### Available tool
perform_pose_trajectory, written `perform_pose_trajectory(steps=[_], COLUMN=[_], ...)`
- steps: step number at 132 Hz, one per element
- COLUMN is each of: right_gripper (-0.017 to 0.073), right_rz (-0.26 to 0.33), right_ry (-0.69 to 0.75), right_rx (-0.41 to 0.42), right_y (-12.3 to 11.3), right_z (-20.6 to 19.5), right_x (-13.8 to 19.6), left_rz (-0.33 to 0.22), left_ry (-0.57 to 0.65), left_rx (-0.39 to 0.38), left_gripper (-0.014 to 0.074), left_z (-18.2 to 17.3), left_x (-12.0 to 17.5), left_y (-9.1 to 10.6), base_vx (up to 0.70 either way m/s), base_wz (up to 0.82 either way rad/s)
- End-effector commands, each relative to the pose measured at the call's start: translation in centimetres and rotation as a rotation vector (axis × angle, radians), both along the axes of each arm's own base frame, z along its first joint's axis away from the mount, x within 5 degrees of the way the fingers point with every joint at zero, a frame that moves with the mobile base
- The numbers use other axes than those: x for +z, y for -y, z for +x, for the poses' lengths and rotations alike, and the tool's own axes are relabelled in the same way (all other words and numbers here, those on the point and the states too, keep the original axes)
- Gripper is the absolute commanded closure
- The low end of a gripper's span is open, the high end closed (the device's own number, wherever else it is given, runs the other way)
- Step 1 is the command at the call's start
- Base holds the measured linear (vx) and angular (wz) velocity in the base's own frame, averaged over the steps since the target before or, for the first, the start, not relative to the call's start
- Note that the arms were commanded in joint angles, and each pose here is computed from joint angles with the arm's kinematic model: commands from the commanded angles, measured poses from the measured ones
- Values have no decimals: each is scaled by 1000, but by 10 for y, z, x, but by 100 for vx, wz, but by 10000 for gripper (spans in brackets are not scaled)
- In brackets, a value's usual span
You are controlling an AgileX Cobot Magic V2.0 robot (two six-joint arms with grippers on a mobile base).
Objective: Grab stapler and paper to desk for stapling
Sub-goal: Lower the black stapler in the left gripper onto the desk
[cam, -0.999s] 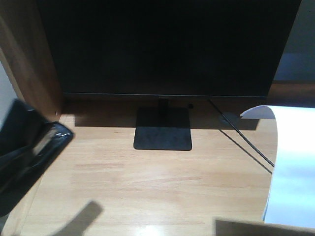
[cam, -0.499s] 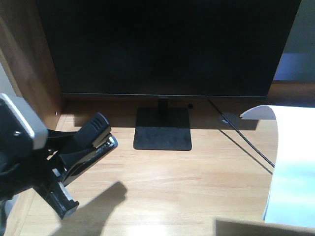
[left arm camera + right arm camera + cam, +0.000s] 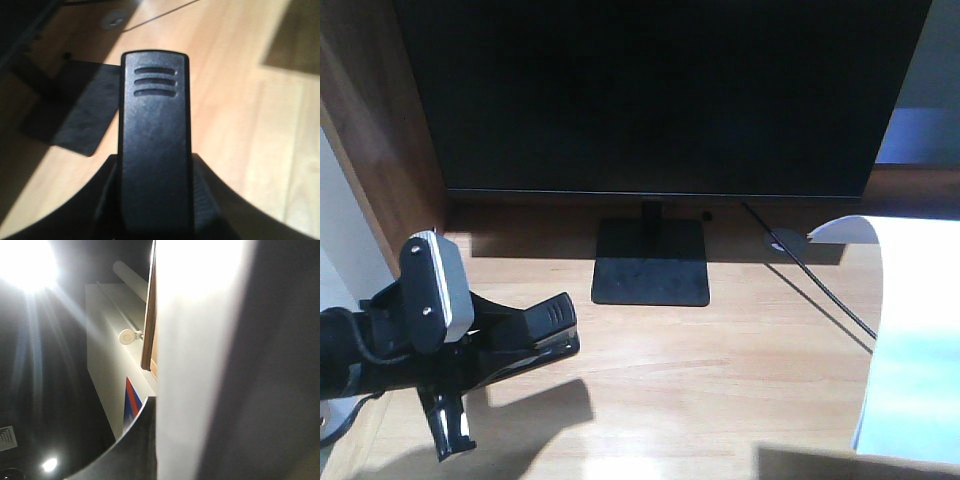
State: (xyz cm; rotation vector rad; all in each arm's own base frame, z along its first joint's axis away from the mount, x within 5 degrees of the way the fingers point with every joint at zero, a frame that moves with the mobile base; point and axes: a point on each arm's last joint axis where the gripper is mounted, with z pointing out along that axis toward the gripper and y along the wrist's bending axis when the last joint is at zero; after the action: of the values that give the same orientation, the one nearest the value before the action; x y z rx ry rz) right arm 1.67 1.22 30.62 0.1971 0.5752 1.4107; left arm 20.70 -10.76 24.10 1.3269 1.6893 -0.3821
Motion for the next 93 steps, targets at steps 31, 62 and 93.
perform_pose_trajectory(steps=[31,62,93], right_gripper=[561,561,561], right_rz=[5,5,5], right_ry=[50,50,50], right_rx=[-6,-6,-6], right_y=[0,0,0], right_z=[-4,-4,-4], right_x=[9,9,9], left_rz=[-214,-164,-115], left_ry=[-146,-211,-245], left_rx=[-212,-359,-343], left_gripper=[600,600,600], left_z=[50,84,100], left_x=[3,-18,-42], left_y=[18,29,41], base_vx=[0,0,0], base_wz=[0,0,0])
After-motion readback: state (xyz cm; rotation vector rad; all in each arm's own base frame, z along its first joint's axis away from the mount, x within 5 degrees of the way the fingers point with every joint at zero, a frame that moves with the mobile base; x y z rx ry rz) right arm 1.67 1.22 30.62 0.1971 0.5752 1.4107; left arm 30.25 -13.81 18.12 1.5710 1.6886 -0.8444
